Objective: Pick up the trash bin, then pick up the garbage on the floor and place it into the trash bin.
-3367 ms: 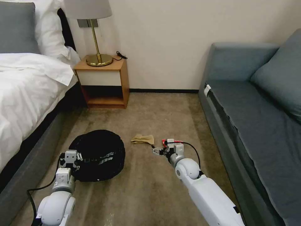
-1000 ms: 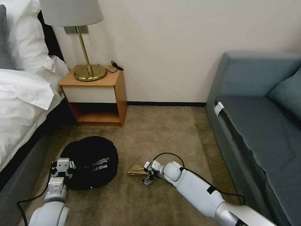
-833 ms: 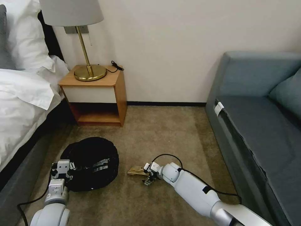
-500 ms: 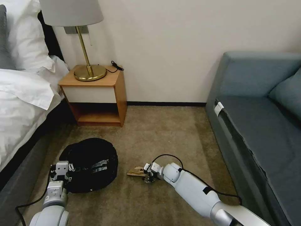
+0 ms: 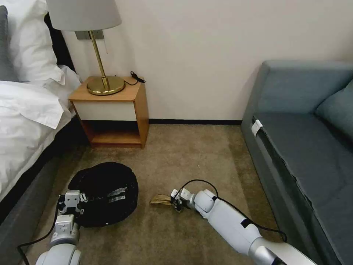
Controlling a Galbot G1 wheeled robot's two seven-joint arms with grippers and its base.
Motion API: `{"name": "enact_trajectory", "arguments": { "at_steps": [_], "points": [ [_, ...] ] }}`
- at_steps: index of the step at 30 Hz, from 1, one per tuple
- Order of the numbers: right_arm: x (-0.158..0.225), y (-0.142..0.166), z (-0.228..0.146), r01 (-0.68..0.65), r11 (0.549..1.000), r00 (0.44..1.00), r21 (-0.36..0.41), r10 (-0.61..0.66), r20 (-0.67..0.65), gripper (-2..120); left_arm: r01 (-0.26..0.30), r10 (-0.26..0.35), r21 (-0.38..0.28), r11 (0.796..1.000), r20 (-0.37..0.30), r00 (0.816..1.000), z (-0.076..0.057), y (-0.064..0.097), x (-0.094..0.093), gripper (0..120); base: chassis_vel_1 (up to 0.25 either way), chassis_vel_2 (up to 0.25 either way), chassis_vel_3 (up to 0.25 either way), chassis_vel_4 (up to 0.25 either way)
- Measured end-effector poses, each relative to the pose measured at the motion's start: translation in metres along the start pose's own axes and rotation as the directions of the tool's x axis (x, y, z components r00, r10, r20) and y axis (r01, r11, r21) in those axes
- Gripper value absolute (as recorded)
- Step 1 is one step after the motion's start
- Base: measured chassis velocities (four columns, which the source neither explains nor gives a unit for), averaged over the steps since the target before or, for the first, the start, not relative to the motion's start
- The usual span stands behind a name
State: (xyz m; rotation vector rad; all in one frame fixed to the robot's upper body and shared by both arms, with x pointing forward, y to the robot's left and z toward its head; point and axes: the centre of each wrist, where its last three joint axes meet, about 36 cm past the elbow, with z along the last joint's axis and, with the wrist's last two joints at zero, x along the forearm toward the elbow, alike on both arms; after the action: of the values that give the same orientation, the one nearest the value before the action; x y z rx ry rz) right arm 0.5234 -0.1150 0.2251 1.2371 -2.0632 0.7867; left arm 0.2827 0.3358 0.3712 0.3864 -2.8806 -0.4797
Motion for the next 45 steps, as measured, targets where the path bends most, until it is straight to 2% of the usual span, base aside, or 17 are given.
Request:
{"name": "enact_trajectory", "arguments": {
  "at_steps": [8, 13, 14, 16, 17, 22, 24, 25, 27, 29, 31, 32, 35, 36, 38, 42, 45],
  "points": [
    [0.008, -0.009, 0.002, -0.024, 0.999, 0.999, -0.035, 0.025, 0.033, 0, 0.003, -0.003, -0.002, 1.0, 0.003, 1.0, 0.001, -0.001, 0.003, 2, 0.0, 0.0, 0.0, 0.0],
    [0.027, -0.023, -0.012, -0.052, 0.989, 0.986, -0.141, 0.073, 0.149, 0, 0.005, -0.005, -0.001, 1.0, 0.009, 1.0, 0.003, -0.002, 0.002, 2, 0.0, 0.0, 0.0, 0.0],
    [0.027, -0.023, -0.012, -0.052, 0.989, 0.986, -0.141, 0.073, 0.149, 0, 0.005, -0.005, -0.001, 1.0, 0.009, 1.0, 0.003, -0.002, 0.002, 2, 0.0, 0.0, 0.0, 0.0],
    [0.042, -0.032, -0.026, -0.066, 0.976, 0.967, -0.205, 0.113, 0.228, 0, 0.002, -0.002, 0.001, 1.0, 0.013, 1.0, 0.003, -0.003, 0.002, 2, 0.0, 0.0, 0.0, 0.0],
    [0.042, -0.032, -0.026, -0.066, 0.976, 0.967, -0.205, 0.113, 0.228, 0, 0.002, -0.002, 0.001, 1.0, 0.013, 1.0, 0.003, -0.003, 0.002, 2, 0.0, 0.0, 0.0, 0.0],
    [0.069, -0.046, -0.052, -0.077, 0.946, 0.916, -0.316, 0.192, 0.352, 0, -0.002, 0.002, 0.005, 1.0, 0.023, 1.0, 0.001, -0.006, 0.0, 2, 0.0, 0.0, 0.0, 0.0],
    [0.086, -0.048, -0.071, -0.009, 0.915, 0.862, -0.402, 0.211, 0.461, 0, -0.007, 0.007, 0.008, 1.0, 0.028, 1.0, -0.001, -0.008, -0.001, 2, 0.0, 0.0, 0.0, 0.0],
    [0.086, -0.048, -0.071, -0.009, 0.915, 0.862, -0.402, 0.211, 0.461, 0, -0.007, 0.007, 0.008, 1.0, 0.028, 1.0, -0.001, -0.008, -0.001, 2, 0.0, 0.0, 0.0, 0.0],
    [0.102, -0.042, -0.09, 0.101, 0.879, 0.807, -0.466, 0.201, 0.555, 0, -0.011, 0.011, 0.011, 1.0, 0.033, 0.999, -0.003, -0.009, -0.001, 2, 0.0, 0.0, 0.0, 0.0],
    [0.109, -0.036, -0.1, 0.158, 0.86, 0.784, -0.485, 0.189, 0.591, 0, -0.013, 0.012, 0.013, 1.0, 0.037, 0.999, -0.003, -0.011, -0.002, 2, 0.0, 0.0, 0.0, 0.0],
    [0.119, -0.021, -0.116, 0.249, 0.834, 0.753, -0.492, 0.153, 0.64, 0, -0.015, 0.014, 0.017, 1.0, 0.044, 0.999, -0.005, -0.012, -0.003, 2, 0.0, 0.0, 0.0, 0.0],
    [0.119, -0.021, -0.116, 0.249, 0.834, 0.753, -0.492, 0.153, 0.64, 0, -0.015, 0.014, 0.017, 1.0, 0.044, 0.999, -0.005, -0.012, -0.003, 2, 0.0, 0.0, 0.0, 0.0],
    [0.134, 0.013, -0.142, 0.418, 0.779, 0.693, -0.468, 0.06, 0.718, 0, -0.019, 0.017, 0.027, 0.999, 0.062, 0.998, -0.01, -0.015, -0.004, 2, 0.0, 0.0, 0.0, 0.0],
    [0.134, 0.013, -0.142, 0.418, 0.779, 0.693, -0.468, 0.06, 0.718, 0, -0.019, 0.017, 0.027, 0.999, 0.062, 0.998, -0.01, -0.015, -0.004, 2, 0.0, 0.0, 0.0, 0.0],
    [0.138, 0.035, -0.155, 0.473, 0.764, 0.672, -0.439, 0.009, 0.74, 0, -0.021, 0.019, 0.031, 0.999, 0.071, 0.997, -0.011, -0.017, -0.004, 2, 0.0, 0.0, 0.0, 0.0],
    [0.134, 0.056, -0.167, 0.498, 0.765, 0.669, -0.408, -0.039, 0.743, 0, -0.027, 0.024, 0.036, 0.999, 0.079, 0.997, -0.014, -0.019, -0.004, 2, 0.0, 0.0, 0.0, 0.0],
    [0.12, 0.071, -0.171, 0.472, 0.793, 0.697, -0.385, -0.068, 0.714, 0, -0.035, 0.032, 0.043, 0.998, 0.089, 0.995, -0.017, -0.022, -0.001, 2, 0.0, 0.0, 0.0, 0.0]
  ]
}}
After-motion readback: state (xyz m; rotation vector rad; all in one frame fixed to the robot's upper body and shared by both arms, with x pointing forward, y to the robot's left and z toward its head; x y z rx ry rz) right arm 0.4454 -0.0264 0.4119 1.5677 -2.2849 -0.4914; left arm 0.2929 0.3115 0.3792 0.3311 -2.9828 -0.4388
